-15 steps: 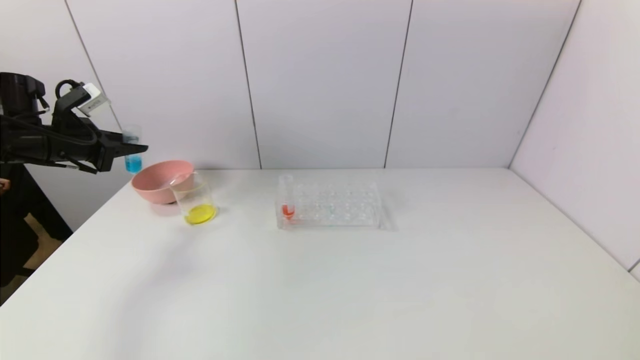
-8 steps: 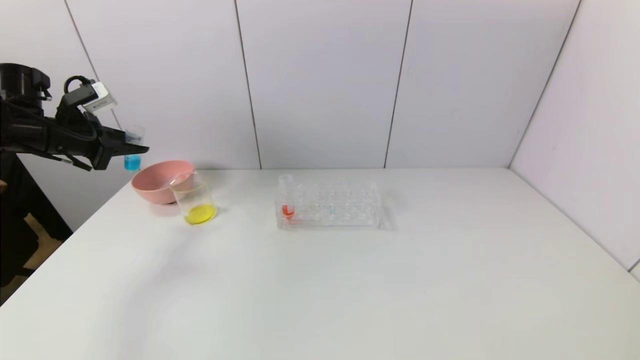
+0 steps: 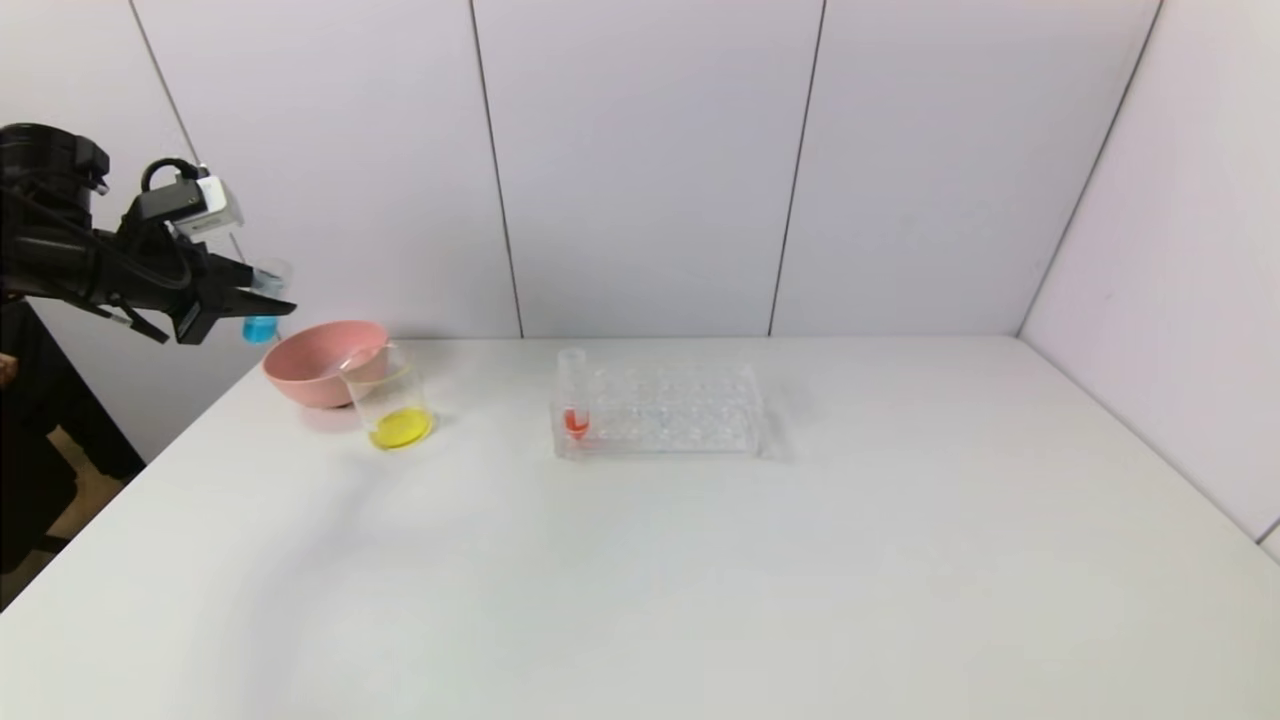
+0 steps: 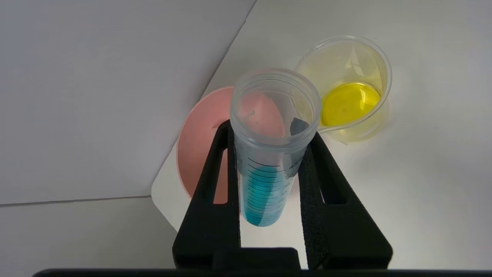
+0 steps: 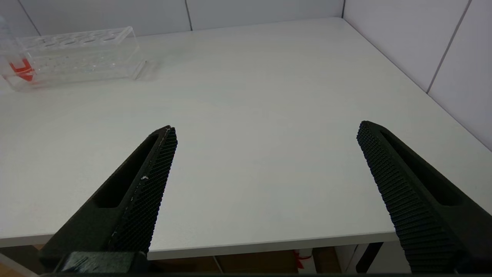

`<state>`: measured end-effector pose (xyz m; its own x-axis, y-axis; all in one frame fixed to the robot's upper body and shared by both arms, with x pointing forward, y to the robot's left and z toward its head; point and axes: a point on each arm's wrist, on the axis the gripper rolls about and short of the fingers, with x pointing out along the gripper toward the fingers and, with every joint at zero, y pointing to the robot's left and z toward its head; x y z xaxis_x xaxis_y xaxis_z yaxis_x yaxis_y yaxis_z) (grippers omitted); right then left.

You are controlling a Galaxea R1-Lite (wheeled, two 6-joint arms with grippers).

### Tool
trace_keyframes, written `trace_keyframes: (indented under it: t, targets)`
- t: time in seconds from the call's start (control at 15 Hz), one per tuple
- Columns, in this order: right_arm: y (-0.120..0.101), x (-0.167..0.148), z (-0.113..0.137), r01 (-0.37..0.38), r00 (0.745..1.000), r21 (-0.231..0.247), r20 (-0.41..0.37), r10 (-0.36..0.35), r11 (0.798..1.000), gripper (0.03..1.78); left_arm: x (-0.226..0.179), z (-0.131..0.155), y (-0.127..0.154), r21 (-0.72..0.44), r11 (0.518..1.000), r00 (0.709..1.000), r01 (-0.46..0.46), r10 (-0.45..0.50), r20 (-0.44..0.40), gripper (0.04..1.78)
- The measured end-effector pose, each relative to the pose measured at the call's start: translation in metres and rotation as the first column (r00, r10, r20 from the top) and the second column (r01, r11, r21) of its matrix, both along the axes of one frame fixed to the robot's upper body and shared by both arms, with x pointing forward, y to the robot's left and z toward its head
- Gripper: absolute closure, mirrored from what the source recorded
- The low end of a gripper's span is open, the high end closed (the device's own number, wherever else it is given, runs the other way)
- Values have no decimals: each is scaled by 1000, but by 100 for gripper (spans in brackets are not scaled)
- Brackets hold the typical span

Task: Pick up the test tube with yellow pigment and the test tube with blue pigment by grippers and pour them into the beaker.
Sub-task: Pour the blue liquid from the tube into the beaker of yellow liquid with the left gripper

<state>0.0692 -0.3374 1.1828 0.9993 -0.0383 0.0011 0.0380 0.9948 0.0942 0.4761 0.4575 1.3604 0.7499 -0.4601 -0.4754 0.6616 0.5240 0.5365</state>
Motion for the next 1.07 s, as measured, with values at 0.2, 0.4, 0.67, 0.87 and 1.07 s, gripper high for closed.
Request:
trace_keyframes:
  t: [0.2, 0.4, 0.67, 0.87, 1.07]
  targets:
    - [0, 0, 0, 0, 1000, 0, 0, 0, 1000, 10, 3, -4, 0, 41, 999, 1000, 15, -15, 7, 137]
    - [0, 0, 0, 0, 1000, 0, 0, 0, 1000, 10, 4, -5, -1, 86, 996, 1000, 12, -13, 10, 137]
    - [0, 0, 0, 0, 1000, 0, 0, 0, 1000, 10, 6, -7, -6, 173, 985, 1000, 16, -18, 10, 137]
    - [0, 0, 0, 0, 1000, 0, 0, 0, 1000, 10, 6, -8, -10, 194, 981, 1000, 24, -25, 1, 137]
    - [0, 0, 0, 0, 1000, 0, 0, 0, 1000, 10, 6, -8, -12, 208, 978, 1000, 17, -15, -8, 137]
